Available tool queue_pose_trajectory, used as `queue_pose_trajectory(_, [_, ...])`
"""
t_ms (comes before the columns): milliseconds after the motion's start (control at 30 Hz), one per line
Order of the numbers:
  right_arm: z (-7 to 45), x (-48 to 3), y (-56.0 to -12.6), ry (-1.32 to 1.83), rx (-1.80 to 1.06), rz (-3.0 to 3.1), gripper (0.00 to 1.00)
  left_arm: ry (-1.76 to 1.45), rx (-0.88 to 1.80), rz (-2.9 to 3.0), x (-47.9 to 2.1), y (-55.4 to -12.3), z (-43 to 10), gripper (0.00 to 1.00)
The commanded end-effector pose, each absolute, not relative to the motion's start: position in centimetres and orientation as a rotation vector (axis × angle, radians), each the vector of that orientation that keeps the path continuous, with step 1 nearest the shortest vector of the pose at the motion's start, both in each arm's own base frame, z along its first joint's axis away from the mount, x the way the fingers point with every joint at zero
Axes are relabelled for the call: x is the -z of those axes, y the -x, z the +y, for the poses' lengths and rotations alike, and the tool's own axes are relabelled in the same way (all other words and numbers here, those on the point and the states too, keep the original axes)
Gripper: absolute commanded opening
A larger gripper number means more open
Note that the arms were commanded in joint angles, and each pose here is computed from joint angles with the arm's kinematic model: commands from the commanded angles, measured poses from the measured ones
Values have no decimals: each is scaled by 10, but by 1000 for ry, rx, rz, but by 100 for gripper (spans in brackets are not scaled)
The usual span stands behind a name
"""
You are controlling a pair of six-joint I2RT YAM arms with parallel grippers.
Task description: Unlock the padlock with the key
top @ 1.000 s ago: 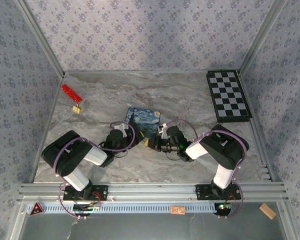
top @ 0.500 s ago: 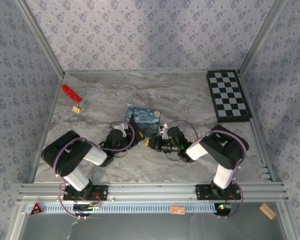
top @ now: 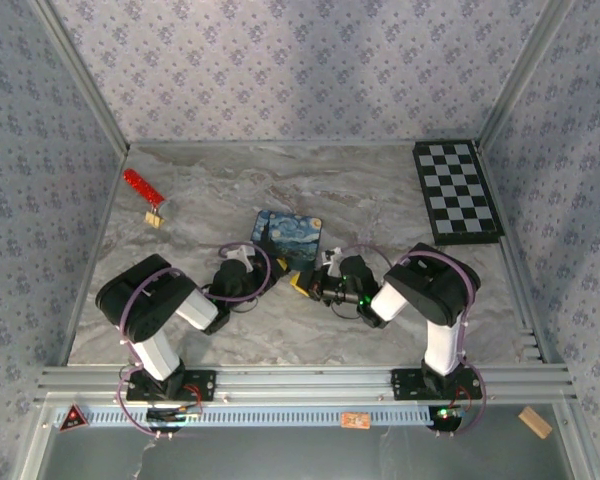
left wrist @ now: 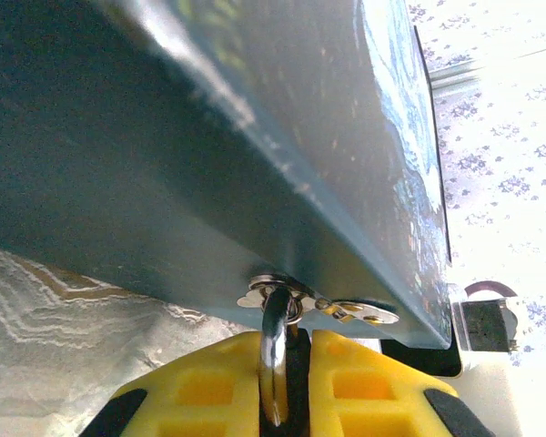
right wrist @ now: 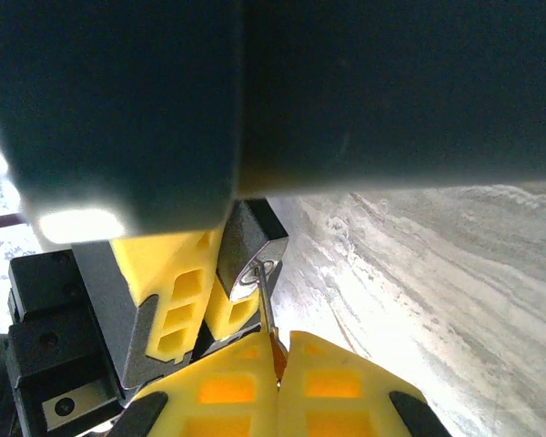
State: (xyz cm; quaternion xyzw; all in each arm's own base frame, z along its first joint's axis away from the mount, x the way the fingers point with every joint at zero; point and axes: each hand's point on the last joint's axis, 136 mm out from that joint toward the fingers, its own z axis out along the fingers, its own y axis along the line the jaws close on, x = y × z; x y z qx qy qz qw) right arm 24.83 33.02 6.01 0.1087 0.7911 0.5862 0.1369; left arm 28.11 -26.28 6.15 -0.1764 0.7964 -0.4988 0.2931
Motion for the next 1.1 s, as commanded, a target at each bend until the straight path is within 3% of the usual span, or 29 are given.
queue_pose_trajectory(0, [331,-92,-261,-294,-1754,2147,0,303,1495,2059,-99,-268,-294,6])
queue_pose_trajectory(500, [321,-92,-274,-323,-1767,2115,0,254,1529,2037,-114,-265,-300,0])
queue_pose_trajectory(1067, [333,-113,-280,-221,-1801,2076,0,182,1592,2025,-121,-258,-317,0])
